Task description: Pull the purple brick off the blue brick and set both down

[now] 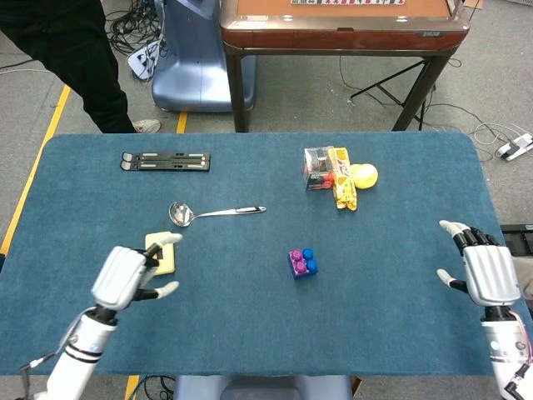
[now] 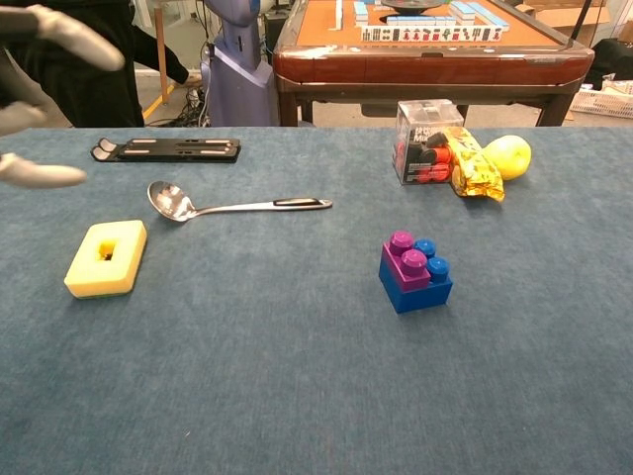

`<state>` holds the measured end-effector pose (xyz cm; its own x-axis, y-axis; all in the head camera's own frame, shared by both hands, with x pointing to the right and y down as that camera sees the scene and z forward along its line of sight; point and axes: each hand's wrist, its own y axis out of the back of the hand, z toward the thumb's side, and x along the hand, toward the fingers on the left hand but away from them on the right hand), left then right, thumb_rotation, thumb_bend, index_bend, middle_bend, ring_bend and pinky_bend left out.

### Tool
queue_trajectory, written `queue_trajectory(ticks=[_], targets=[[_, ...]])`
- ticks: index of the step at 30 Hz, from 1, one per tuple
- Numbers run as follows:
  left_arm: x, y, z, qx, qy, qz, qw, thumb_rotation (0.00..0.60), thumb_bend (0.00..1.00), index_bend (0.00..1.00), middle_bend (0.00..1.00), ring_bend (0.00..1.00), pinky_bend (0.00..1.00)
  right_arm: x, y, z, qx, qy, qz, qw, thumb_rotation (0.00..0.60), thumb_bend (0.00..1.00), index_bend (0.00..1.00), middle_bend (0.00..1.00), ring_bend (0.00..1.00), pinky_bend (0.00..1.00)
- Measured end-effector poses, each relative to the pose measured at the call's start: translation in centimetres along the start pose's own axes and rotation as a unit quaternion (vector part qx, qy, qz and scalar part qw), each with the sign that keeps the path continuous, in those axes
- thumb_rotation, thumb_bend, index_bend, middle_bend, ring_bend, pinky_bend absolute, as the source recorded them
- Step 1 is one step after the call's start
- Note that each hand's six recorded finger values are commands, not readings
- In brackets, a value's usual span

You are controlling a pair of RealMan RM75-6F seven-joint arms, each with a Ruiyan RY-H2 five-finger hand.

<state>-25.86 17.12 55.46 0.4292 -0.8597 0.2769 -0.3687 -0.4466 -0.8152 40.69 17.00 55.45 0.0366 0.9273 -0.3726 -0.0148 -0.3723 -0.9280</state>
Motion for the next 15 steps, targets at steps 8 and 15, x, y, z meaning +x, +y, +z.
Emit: queue_trajectory(ticks=[8, 15], targets=[[4.0, -1.9, 6.7, -0.001, -0.105, -0.04, 0.9937, 0.6, 0.2, 0.29, 1.0, 0.98, 1.0, 0.1, -0.2, -0.6, -0.006, -0.007, 0.0, 1.0, 0.6, 0.0, 0.24, 0.29, 0.27, 0.41], [6.5, -3.9, 11.7, -0.009, -0.163, -0.065, 0.9845, 0.6, 0.28, 0.29, 1.0, 1.0, 1.0, 0.3, -0.4, -1.1, -0.009, -0.007, 0.003, 0.9999, 0.6, 0.0, 0.24, 0.29, 0.27, 0.41]])
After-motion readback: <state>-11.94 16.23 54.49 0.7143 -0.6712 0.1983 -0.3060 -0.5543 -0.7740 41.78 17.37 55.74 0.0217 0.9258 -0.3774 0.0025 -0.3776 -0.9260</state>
